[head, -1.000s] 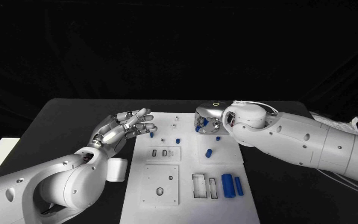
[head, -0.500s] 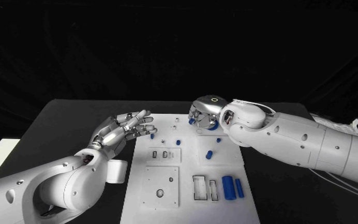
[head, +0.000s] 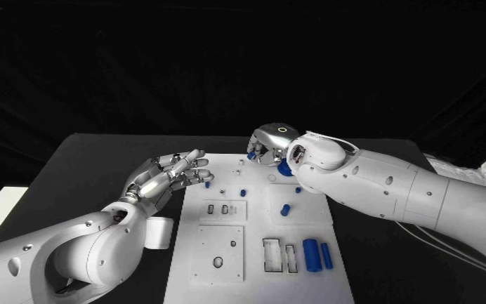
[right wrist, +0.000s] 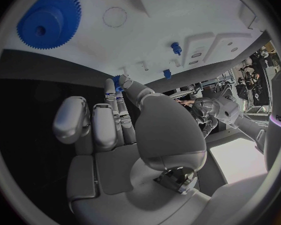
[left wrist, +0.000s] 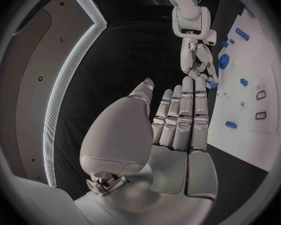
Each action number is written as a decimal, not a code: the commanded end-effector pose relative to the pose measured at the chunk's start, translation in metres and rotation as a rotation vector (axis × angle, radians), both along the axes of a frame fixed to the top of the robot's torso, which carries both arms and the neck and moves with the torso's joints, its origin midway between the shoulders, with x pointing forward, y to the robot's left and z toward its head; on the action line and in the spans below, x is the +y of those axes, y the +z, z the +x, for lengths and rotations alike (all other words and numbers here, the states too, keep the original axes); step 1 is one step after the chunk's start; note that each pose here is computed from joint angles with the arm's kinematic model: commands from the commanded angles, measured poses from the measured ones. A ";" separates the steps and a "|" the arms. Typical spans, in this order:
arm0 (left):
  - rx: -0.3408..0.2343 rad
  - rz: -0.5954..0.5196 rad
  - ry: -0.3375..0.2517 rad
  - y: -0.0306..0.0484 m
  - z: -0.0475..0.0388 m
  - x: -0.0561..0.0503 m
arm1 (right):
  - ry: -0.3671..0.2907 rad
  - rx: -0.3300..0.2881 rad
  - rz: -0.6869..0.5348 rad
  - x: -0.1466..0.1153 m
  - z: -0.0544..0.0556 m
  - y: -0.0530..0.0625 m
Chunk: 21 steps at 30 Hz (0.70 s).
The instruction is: Assemble the parts on the task board
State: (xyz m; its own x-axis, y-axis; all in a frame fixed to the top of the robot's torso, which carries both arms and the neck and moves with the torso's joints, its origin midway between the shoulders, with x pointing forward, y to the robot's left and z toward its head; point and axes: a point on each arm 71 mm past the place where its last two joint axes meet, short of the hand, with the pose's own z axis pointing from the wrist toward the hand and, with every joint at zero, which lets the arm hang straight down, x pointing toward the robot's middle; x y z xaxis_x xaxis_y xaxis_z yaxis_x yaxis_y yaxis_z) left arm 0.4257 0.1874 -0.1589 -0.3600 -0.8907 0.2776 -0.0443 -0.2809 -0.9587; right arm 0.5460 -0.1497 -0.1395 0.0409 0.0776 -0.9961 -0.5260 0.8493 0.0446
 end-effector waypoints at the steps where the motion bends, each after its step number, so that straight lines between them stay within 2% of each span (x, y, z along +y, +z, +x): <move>1: -0.011 -0.009 -0.019 0.0024 -0.0006 -0.003 | 0.010 -0.013 0.002 0.005 0.002 -0.001; 12: -0.009 -0.007 -0.019 0.0022 -0.0001 -0.004 | 0.023 0.039 -0.018 0.013 0.003 -0.009; 21: -0.010 -0.008 -0.019 0.0028 0.0001 -0.004 | 0.021 0.055 -0.028 0.016 0.006 -0.012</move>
State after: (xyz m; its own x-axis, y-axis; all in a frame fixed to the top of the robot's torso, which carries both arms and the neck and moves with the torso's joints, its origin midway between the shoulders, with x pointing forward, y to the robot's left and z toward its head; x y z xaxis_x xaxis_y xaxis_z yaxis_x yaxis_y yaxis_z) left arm 0.4262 0.1855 -0.1581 -0.3632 -0.8892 0.2784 -0.0461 -0.2813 -0.9585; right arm 0.5519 -0.1354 -0.1475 0.0103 0.0709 -0.9974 -0.5331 0.8443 0.0545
